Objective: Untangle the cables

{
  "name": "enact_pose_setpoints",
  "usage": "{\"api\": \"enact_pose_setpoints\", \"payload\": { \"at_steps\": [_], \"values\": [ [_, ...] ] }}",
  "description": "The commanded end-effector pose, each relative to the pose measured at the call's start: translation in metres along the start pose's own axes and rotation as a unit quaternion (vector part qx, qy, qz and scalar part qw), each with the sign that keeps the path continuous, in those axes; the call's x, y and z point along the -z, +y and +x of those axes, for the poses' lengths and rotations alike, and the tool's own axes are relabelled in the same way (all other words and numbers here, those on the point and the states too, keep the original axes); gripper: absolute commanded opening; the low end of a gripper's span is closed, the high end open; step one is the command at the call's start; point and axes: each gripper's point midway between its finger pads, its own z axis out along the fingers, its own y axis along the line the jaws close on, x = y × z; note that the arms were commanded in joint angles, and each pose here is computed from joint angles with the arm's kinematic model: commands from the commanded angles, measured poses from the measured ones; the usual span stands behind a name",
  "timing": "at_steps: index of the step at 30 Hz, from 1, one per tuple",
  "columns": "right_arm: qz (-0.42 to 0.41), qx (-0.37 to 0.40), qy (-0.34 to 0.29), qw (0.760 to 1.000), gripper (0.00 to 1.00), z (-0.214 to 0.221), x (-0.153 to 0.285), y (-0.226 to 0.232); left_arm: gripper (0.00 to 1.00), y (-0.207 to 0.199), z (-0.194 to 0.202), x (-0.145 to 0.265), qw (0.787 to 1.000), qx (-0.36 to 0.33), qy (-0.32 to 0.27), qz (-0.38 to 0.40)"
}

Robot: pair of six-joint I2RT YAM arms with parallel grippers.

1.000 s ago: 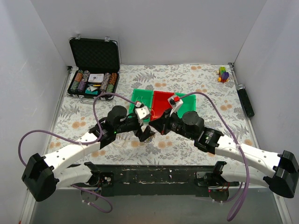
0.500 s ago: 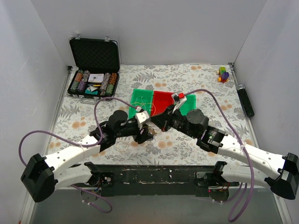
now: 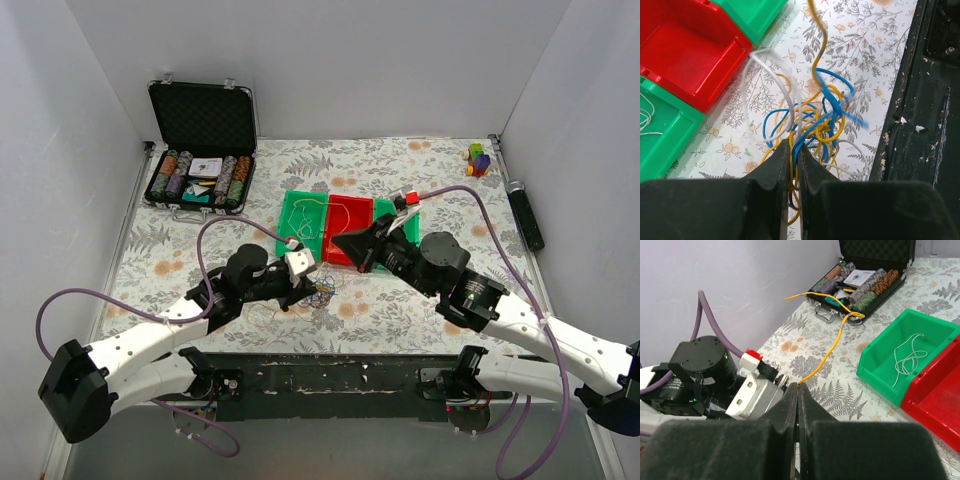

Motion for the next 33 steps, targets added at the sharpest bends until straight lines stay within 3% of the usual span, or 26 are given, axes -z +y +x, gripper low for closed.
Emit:
{"api": "enact_pose_setpoints", "payload": {
  "at_steps": [1,12,23,33],
  "values": [
    [0.012,0.021,-0.073,0.997,0.01,-0.054,0.01,0.01,0.0,-0.009,0.012,0.007,0.999,-0.024,0.017,0.017],
    [0.083,0.086,-0.158,0.98,0.01,-0.133,0.038,0.006,0.0,-0.006,0.073,0.016,0.992,-0.088,0.095,0.008],
    [0.148,0.136,-0.25,0.947,0.01,-0.216,0.081,0.008,0.0,-0.004,0.108,0.026,0.982,-0.124,0.139,0.009],
    [0.179,0.168,-0.295,0.923,0.01,-0.26,0.106,0.014,0.0,0.001,0.131,0.033,0.975,-0.14,0.17,-0.004]
  ]
}}
